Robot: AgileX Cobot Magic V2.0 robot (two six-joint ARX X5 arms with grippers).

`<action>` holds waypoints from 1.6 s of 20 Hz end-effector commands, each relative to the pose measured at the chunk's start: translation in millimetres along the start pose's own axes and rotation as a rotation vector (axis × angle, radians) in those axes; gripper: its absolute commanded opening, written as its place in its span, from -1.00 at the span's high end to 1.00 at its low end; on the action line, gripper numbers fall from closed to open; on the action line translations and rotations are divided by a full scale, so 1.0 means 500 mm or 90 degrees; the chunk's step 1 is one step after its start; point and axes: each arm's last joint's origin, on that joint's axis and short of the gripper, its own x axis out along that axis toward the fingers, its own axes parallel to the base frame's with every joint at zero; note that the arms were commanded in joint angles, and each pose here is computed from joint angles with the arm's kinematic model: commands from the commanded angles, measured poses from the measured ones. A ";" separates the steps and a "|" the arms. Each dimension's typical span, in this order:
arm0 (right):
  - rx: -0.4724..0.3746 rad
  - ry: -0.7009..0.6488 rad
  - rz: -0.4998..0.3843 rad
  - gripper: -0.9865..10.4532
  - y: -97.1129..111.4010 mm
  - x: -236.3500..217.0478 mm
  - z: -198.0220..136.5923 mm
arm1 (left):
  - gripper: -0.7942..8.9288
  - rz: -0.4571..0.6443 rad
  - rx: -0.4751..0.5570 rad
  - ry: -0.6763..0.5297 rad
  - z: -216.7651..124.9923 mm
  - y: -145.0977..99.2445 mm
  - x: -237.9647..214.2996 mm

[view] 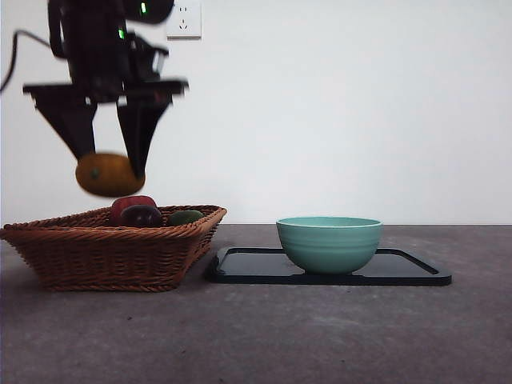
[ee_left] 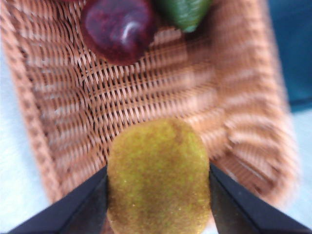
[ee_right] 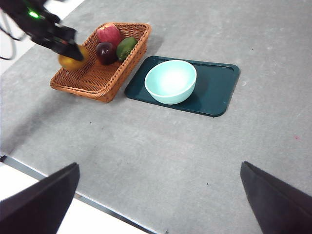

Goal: Pick up the wifruite, put it on the bowl, pick up the plate, put it on desk

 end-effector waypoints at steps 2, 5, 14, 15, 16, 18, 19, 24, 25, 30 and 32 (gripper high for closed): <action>0.010 0.037 -0.009 -0.22 -0.003 -0.005 -0.011 | 0.39 0.007 0.003 0.031 0.018 -0.015 0.071; 0.010 0.037 -0.008 -0.22 -0.003 -0.005 -0.011 | 0.39 0.010 0.005 0.046 0.028 -0.023 0.121; 0.011 0.037 -0.008 -0.22 -0.003 -0.005 -0.011 | 0.39 0.009 0.009 0.057 0.031 -0.026 0.150; 0.010 0.037 -0.008 -0.22 -0.003 -0.005 -0.011 | 0.39 0.009 0.010 0.058 0.031 -0.027 0.150; 0.010 0.037 -0.008 -0.22 -0.003 -0.005 -0.011 | 0.38 0.010 0.010 0.060 0.030 -0.027 0.150; 0.010 0.037 -0.008 -0.22 -0.003 -0.005 -0.011 | 0.15 0.010 0.010 0.062 0.030 -0.027 0.150; 0.010 0.037 -0.008 -0.22 -0.003 -0.005 -0.011 | 0.00 0.010 0.010 0.063 0.029 -0.027 0.150; 0.010 0.037 -0.008 -0.22 -0.003 -0.005 -0.011 | -0.19 0.015 0.020 0.085 0.035 -0.024 0.121; 0.010 0.037 -0.008 -0.22 -0.003 -0.005 -0.011 | -0.19 0.015 0.032 0.090 0.037 -0.022 0.104; 0.010 0.037 -0.008 -0.22 -0.003 -0.005 -0.011 | -0.19 -0.001 0.051 0.025 0.020 -0.018 -0.011; 0.010 0.037 -0.008 -0.22 -0.003 -0.005 -0.011 | -0.19 -0.010 0.053 -0.014 0.004 -0.013 -0.070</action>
